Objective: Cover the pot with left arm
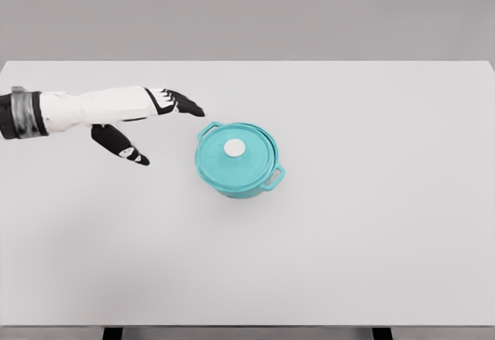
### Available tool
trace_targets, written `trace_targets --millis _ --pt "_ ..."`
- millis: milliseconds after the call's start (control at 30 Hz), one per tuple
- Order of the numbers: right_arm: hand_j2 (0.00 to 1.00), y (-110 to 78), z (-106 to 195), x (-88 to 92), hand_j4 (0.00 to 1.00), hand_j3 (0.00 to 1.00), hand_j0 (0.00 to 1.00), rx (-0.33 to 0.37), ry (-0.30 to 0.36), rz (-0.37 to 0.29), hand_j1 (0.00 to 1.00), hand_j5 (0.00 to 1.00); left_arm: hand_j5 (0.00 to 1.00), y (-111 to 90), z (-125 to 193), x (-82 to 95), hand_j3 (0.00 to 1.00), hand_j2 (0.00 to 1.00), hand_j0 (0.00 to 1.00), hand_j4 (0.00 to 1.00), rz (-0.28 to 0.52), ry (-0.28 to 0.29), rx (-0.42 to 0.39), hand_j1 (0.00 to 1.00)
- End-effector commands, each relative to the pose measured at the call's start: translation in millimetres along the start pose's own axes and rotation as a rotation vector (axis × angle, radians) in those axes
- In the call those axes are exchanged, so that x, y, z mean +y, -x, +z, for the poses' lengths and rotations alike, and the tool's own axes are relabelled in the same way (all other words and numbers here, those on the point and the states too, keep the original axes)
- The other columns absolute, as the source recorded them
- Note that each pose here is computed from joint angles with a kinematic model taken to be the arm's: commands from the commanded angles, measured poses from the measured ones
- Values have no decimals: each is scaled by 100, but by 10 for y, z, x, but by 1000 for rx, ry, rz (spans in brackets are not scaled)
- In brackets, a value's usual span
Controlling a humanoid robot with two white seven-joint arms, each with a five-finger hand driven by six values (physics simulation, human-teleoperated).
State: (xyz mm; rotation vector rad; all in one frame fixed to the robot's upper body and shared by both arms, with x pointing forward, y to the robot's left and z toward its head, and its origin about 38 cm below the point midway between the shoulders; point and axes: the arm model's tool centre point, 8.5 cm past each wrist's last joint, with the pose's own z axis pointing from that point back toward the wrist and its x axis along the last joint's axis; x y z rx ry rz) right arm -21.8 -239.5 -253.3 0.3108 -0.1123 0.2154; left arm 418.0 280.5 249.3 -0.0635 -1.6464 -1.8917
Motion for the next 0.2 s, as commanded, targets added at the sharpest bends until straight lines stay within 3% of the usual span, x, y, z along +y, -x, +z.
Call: trace_targets --millis 0,67,167 --pt "100 -1 0 0 100 100 100 -1 0 0 100 100 100 -50 478 212 100 100 100 100 -28 -21 72 100" --pt "100 0 0 0 100 100 100 0 -1 1 100 100 100 -8 555 96 100 100 100 100 -1 -28 91 100" --pt "100 0 0 0 100 100 100 0 0 1 100 100 100 1 561 73 100 100 100 100 5 -27 94 100"
